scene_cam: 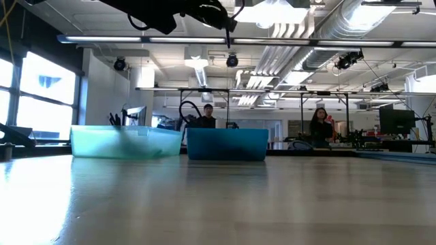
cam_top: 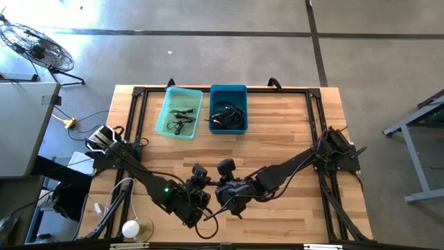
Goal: Pick & Place USB Port
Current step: Put the black USB cable into the green bin, then return to Home Position
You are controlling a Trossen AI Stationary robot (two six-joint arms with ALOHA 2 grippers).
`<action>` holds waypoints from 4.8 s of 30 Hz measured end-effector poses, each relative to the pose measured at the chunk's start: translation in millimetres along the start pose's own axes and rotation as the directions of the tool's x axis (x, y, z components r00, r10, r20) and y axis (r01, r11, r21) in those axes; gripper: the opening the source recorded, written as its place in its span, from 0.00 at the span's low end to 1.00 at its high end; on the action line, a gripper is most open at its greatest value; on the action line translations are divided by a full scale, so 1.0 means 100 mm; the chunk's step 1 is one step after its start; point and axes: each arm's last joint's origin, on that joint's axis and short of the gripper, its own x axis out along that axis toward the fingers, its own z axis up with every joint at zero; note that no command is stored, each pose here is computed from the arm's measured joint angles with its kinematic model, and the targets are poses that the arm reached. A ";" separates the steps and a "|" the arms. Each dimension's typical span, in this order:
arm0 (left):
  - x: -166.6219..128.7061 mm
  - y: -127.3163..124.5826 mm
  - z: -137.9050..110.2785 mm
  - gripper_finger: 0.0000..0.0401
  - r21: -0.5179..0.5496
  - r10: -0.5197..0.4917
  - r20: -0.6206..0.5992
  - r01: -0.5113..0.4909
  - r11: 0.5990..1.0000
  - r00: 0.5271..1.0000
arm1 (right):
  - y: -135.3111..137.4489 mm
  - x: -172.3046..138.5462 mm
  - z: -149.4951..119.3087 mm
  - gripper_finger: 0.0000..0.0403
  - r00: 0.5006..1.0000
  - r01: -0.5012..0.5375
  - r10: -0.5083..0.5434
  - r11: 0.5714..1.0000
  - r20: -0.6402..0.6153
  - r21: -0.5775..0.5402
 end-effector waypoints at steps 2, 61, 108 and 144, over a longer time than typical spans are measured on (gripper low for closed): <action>0.00 0.00 -0.01 0.02 0.005 0.006 -0.005 -0.006 1.000 1.000 | 0.00 0.00 0.00 0.23 1.000 0.015 -0.015 1.000 -0.006 0.008; 0.99 2.37 -2.36 0.06 -0.626 -0.420 -0.504 0.016 0.779 0.755 | 0.00 -0.29 -0.55 0.51 0.808 0.429 -0.375 0.903 -0.454 0.019; -1.94 2.07 -2.77 0.59 -0.564 0.169 0.224 -0.014 0.825 0.960 | -1.39 -2.93 -1.16 0.51 0.807 0.493 -0.591 0.686 0.014 0.536; -0.35 0.64 -2.98 0.38 -0.571 0.277 0.653 0.219 0.791 0.705 | -0.51 -1.65 -1.94 0.01 0.847 0.208 -0.382 0.878 0.370 0.430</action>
